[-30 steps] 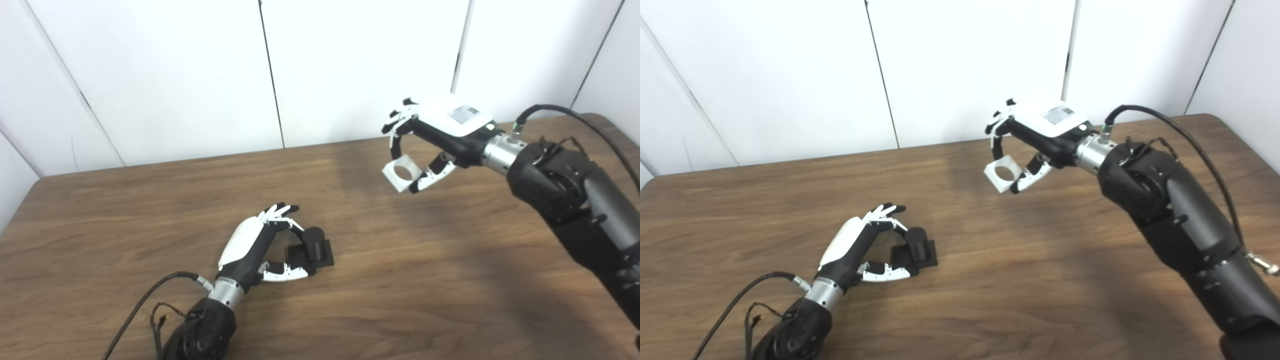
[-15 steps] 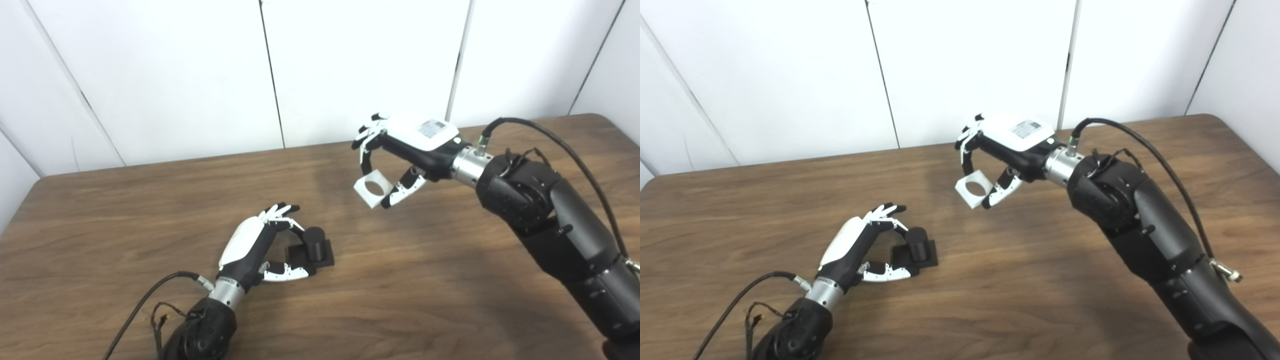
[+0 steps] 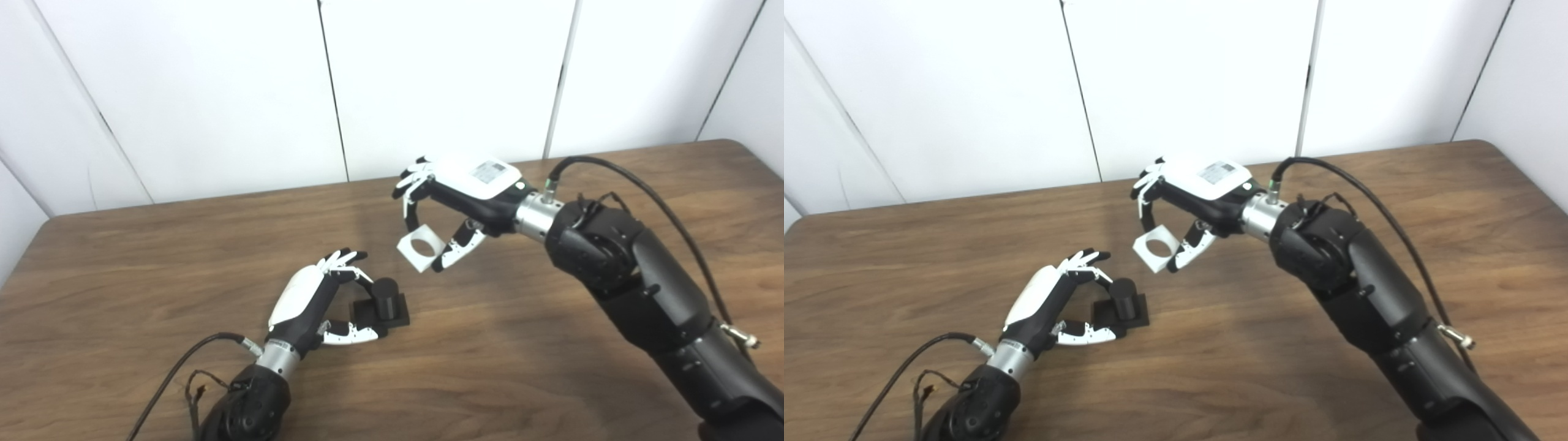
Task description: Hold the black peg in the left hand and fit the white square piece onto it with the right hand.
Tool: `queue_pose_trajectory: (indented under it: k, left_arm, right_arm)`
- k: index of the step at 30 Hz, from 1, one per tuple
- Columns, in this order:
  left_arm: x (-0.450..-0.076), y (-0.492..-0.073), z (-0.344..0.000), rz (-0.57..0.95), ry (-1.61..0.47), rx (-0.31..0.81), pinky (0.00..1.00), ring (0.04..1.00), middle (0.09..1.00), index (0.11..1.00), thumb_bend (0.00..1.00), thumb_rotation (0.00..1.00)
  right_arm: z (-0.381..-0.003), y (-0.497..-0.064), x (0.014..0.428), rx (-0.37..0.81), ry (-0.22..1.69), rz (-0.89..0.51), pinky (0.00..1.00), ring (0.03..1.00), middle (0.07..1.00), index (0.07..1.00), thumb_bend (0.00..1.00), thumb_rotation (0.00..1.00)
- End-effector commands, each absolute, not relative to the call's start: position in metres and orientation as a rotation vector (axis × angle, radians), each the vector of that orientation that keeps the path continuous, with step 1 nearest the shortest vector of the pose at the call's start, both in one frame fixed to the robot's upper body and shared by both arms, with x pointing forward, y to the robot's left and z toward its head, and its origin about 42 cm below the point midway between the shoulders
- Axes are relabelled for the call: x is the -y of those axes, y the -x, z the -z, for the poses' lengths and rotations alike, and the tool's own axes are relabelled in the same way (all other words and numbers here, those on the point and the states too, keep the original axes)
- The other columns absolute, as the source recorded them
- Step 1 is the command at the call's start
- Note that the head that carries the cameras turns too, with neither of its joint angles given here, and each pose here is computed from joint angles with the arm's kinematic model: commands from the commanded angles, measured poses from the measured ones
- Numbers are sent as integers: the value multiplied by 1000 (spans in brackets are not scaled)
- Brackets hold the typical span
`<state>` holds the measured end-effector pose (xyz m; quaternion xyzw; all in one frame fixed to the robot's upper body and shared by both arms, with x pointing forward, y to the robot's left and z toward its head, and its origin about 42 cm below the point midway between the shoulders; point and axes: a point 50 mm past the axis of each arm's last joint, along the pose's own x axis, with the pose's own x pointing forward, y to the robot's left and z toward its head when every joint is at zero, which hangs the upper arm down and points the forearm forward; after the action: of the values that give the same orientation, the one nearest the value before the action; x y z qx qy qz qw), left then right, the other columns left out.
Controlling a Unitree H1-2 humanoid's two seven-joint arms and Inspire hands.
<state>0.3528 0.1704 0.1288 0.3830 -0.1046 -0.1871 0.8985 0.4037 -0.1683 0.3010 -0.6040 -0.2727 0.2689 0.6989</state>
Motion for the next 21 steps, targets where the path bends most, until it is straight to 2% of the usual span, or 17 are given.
queue_pose_trajectory:
  k: [1, 21]
  left_arm:
    - [-171, -354, -121, 407, -842, 182, 1000, 981, 917, 489, 522, 71]
    - [-168, -352, -121, 400, -835, 179, 1000, 976, 912, 488, 522, 69]
  right_arm:
    - [-328, -407, 158, 691, 1354, -566, 959, 899, 807, 480, 520, 144]
    - [-315, -403, 130, 696, 1311, -633, 979, 899, 800, 480, 522, 144]
